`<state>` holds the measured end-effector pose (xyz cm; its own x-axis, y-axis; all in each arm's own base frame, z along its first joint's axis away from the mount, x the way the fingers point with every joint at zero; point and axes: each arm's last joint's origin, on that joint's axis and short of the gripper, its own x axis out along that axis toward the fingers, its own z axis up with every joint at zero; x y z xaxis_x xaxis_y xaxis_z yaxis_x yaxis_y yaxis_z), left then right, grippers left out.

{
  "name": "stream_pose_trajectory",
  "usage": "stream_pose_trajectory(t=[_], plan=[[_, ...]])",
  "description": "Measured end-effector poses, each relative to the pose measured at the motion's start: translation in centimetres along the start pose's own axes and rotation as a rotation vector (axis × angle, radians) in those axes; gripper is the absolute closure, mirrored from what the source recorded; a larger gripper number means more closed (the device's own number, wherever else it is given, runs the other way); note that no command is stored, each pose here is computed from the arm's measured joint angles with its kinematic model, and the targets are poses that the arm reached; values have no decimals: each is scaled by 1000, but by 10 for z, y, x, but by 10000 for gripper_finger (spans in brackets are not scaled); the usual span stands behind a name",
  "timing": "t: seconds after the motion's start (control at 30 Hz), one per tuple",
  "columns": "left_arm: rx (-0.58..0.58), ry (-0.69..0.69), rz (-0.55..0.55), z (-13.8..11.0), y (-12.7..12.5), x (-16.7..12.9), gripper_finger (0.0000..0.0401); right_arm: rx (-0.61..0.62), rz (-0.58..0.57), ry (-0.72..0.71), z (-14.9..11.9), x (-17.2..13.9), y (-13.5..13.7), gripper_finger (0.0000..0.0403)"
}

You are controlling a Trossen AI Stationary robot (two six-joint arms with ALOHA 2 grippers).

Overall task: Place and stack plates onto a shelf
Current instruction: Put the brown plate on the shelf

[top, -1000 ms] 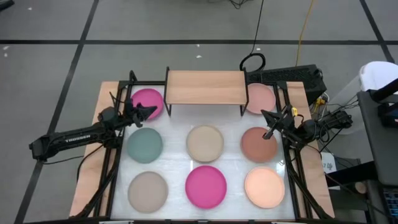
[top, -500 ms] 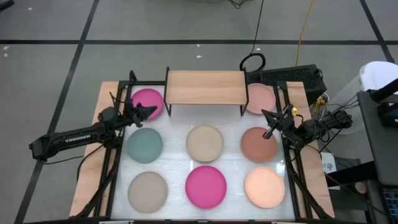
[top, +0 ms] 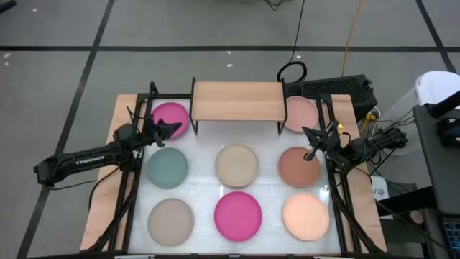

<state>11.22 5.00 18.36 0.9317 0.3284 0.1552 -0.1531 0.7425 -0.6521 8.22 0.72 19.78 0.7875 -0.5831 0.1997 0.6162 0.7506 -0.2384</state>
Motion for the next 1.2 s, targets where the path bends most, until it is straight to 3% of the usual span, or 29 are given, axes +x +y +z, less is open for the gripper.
stream_pose_trajectory(t=[0.3, 0.93, 1.2], plan=[[0, 0, 0, 0, 0, 0, 397, 106, 0, 0, 0, 0, 0, 403], [0, 0, 0, 0, 0, 0, 397, 67, -2, -2, 3, 0, -1, 403], [0, 0, 0, 0, 0, 0, 397, 57, -3, -5, 33, 5, -12, 403]])
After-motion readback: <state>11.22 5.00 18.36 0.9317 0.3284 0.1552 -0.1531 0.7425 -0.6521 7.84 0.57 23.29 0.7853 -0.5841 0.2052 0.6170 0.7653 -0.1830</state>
